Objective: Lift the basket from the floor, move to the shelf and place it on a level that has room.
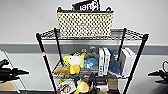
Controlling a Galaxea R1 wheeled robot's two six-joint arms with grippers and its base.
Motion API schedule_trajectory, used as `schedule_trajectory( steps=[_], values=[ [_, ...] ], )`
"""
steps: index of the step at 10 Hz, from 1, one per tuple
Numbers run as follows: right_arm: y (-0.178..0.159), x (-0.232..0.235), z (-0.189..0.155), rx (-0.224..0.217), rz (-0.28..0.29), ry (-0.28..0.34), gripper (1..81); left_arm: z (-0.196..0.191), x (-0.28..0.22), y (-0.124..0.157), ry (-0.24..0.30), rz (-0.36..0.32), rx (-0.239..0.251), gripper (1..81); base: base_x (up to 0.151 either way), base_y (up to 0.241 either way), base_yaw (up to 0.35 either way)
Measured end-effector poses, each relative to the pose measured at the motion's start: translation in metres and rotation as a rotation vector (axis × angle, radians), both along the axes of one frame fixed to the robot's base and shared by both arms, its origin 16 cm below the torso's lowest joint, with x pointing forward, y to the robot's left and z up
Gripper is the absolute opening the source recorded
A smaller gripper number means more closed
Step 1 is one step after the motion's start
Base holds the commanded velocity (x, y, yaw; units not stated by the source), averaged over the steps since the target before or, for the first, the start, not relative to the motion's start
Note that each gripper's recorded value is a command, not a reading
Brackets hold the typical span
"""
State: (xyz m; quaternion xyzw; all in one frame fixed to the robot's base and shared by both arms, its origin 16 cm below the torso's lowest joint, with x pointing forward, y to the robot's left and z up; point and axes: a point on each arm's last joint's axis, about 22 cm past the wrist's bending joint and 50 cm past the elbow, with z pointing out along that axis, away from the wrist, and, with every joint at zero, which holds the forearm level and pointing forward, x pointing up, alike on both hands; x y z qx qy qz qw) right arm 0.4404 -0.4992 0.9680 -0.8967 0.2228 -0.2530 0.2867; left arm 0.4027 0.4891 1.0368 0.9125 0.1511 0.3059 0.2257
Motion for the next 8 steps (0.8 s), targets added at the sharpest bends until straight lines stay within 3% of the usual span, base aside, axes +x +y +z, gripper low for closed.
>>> schedule_trajectory(
  steps=[2, 5, 8],
  values=[
    [0.016, -0.015, -0.067, -0.007, 0.036, 0.091, 81.1, -0.066, -0.010, -0.020, 0.101, -0.039, -0.012, 81.1, 0.000, 0.000, 0.000],
    [0.070, -0.047, -0.169, 0.015, 0.123, 0.207, 81.1, -0.165, -0.034, -0.067, 0.223, -0.120, -0.056, 81.1, 0.000, 0.000, 0.000],
    [0.093, -0.086, -0.250, 0.007, 0.150, 0.278, 81.1, -0.249, -0.067, -0.118, 0.310, -0.193, -0.105, 81.1, 0.000, 0.000, 0.000]
  ],
)
